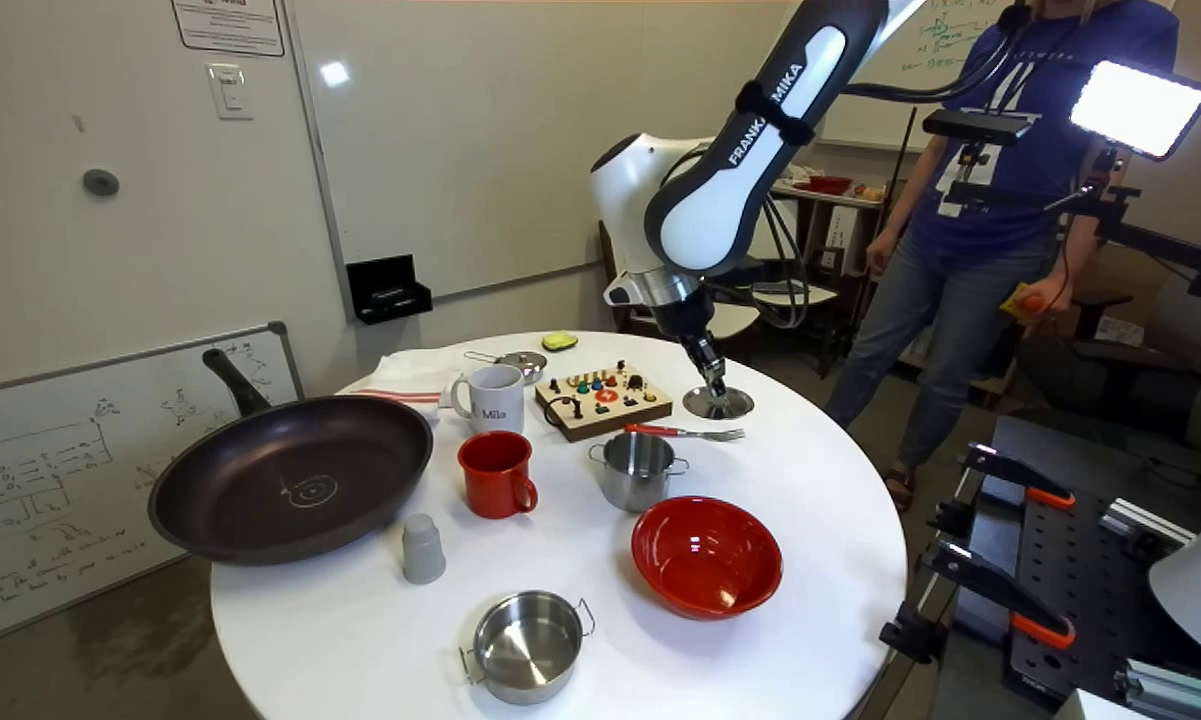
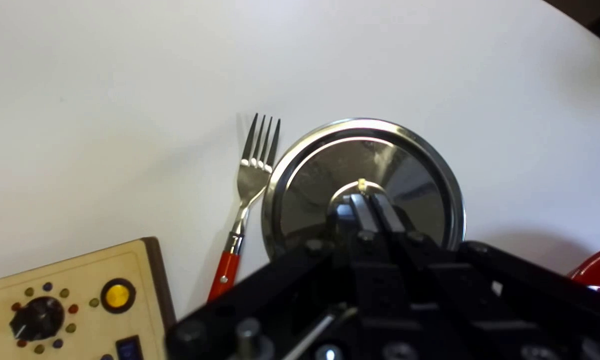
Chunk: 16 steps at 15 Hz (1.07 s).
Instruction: Pick up the lid from the pot and put it on the table, then pick up the folk and put it in the in the pot
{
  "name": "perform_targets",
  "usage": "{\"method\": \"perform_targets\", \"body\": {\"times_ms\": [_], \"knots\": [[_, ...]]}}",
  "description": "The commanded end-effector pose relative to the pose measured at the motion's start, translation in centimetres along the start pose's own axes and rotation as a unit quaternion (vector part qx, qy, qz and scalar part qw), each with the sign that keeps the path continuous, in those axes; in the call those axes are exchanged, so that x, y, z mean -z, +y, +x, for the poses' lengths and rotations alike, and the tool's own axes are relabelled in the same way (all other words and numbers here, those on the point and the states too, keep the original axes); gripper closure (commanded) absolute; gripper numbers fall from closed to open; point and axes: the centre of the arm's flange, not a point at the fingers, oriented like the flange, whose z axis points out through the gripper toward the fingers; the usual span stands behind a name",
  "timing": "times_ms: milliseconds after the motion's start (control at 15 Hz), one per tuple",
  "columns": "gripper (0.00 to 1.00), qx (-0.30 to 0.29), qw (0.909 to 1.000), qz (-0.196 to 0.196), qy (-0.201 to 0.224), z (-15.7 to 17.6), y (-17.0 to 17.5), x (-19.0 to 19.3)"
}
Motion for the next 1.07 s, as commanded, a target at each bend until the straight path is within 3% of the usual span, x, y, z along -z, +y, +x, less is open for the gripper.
{"method": "perform_targets", "body": {"times_ms": [0,1000], "knots": [[0.95,-0.007,0.9998,0.015,-0.008,1.3,0.4,-1.2],[0.96,0.002,0.9989,0.042,-0.019,3.4,0.2,-4.7]]}}
